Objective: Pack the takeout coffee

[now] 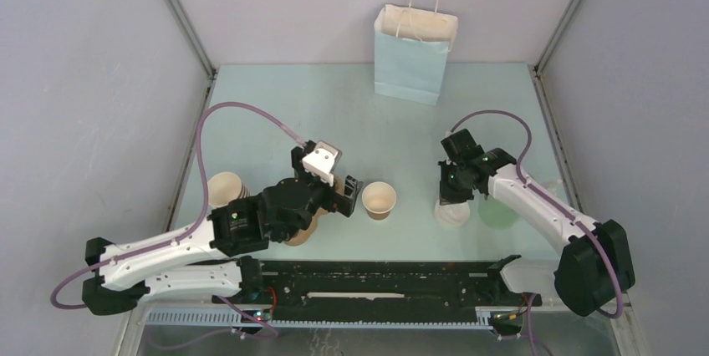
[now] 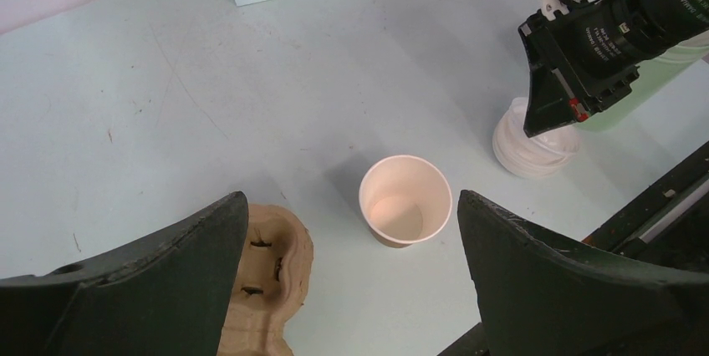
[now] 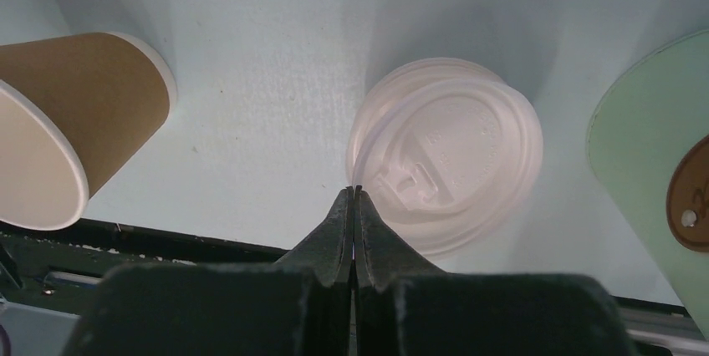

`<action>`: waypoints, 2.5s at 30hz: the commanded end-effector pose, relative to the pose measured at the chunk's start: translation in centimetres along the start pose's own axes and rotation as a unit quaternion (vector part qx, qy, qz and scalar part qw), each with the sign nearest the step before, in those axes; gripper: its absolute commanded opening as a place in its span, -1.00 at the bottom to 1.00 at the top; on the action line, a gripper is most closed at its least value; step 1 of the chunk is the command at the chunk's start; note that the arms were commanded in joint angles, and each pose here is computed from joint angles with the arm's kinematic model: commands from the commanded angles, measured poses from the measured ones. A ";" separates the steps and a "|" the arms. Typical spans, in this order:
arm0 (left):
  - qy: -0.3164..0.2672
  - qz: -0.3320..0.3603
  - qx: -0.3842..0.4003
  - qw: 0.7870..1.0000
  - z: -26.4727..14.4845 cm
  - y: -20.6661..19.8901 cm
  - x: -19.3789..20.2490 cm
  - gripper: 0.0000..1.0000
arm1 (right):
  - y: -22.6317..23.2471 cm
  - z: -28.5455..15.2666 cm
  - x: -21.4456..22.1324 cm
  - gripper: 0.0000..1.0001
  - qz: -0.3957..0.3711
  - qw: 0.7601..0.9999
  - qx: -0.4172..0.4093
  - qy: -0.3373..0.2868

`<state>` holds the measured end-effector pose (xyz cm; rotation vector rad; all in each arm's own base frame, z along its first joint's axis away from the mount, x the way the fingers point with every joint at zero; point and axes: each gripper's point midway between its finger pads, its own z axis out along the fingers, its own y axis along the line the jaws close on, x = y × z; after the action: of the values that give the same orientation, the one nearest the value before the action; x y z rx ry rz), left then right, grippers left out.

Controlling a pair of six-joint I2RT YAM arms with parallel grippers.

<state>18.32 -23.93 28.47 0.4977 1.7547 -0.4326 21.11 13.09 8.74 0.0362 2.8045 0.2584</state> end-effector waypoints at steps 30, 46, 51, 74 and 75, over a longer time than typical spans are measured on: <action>-0.032 -0.074 0.035 0.996 0.2 -1.8 -2.7 1.00 | 0.6 0.2 0.3 -0.18 0.005 0.999 -0.031 0.026; -0.031 -0.071 0.025 0.997 0.1 -1.2 -2.4 1.00 | 0.8 2.2 0.9 -0.41 -0.018 0.999 -0.007 0.045; -0.032 -0.072 0.025 0.997 0.1 -1.1 -2.6 1.00 | 0.9 2.3 0.9 -0.59 -0.019 0.999 -0.008 0.046; -0.038 -0.104 0.029 0.993 0.2 -0.9 -3.6 1.00 | 4.1 -6.2 -2.6 -1.00 -0.049 0.991 -0.100 -0.080; -0.042 -0.118 0.032 0.992 0.1 -0.7 -3.9 1.00 | 5.8 -8.1 -3.2 -1.00 -0.061 0.982 -0.149 -0.099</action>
<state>18.31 -25.38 28.97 0.4314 1.7701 -0.5625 20.34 14.00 11.15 -0.0445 2.7612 0.3368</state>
